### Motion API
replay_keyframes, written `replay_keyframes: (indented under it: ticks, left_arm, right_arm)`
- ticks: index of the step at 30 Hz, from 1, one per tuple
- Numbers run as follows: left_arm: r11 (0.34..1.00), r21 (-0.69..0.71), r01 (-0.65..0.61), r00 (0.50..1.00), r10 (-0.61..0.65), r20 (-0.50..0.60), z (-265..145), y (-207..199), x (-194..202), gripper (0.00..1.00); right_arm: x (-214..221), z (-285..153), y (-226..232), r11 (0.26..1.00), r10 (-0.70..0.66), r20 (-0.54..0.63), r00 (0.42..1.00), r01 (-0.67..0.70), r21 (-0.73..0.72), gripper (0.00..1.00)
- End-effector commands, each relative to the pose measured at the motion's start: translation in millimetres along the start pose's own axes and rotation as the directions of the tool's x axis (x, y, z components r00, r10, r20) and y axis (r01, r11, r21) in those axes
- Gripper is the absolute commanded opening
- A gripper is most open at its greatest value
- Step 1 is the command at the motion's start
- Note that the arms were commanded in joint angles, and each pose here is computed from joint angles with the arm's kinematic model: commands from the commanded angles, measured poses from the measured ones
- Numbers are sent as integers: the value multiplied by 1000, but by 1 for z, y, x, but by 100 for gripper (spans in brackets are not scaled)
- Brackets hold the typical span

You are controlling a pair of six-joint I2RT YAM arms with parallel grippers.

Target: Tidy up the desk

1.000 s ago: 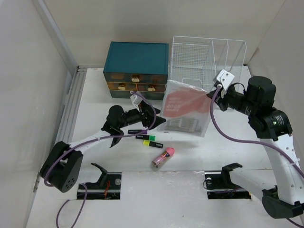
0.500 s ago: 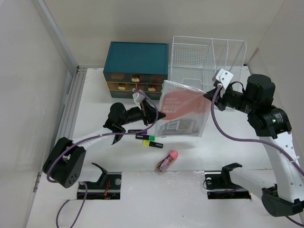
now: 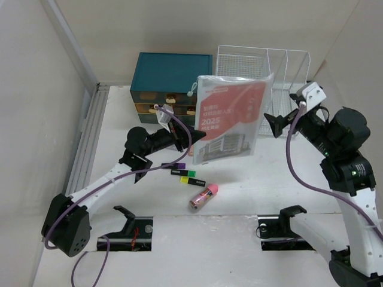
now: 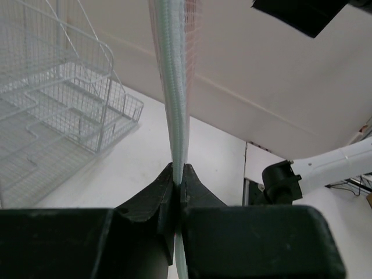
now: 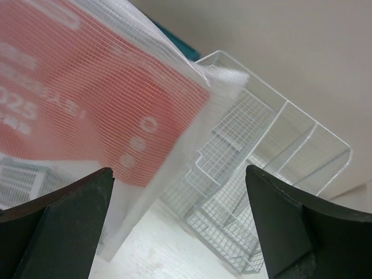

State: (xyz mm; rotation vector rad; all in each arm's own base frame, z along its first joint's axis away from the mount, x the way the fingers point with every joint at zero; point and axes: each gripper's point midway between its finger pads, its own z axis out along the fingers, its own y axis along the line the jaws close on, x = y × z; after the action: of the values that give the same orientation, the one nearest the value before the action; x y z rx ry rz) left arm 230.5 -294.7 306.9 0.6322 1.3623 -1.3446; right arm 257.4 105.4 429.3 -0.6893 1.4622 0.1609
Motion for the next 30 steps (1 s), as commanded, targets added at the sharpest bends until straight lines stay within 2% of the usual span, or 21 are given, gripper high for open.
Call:
replay_keyframes:
  ticks: [1,6,10,12,16,18,23,25,28,29,30]
  left_arm:
    - [992,26,-122,986,119,113,4,-20,-50,0]
    - [987,58,-150,981,142,131,1,-35,-63,0]
    - [982,79,-173,976,160,147,-3,-48,-73,0]
    - [978,101,-182,975,167,145,-6,-54,-73,0]
    - [970,133,-201,970,179,161,-9,-66,-81,0]
    - [966,151,-210,970,186,159,-9,-69,-80,0]
    - [965,167,-200,972,173,161,-10,-73,-81,0]
    - [965,167,-201,971,174,162,-9,-71,-80,0]
    - [967,165,-196,973,170,156,-7,-70,-81,0]
    - [967,165,-196,973,170,156,-7,-70,-81,0]
    - [969,162,-186,976,163,146,-5,-68,-80,0]
  right_arm:
    - [-10,4,-22,991,79,79,994,-87,106,100]
    - [8,20,-12,983,182,97,979,-184,16,100]
    - [8,28,-9,972,233,124,965,-225,-73,100]
    - [3,31,1,962,244,138,960,-221,-161,100]
    - [0,39,23,915,273,127,954,-216,-340,100]
    - [0,39,39,866,289,111,951,-210,-454,100]
    - [-9,32,60,772,304,122,945,-169,-613,99]
    - [-10,23,72,716,301,120,946,-141,-684,95]
    - [-9,14,83,645,300,115,947,-113,-756,85]
    - [-9,11,85,632,299,114,947,-107,-768,73]
    - [-13,10,85,631,288,130,949,-86,-771,65]
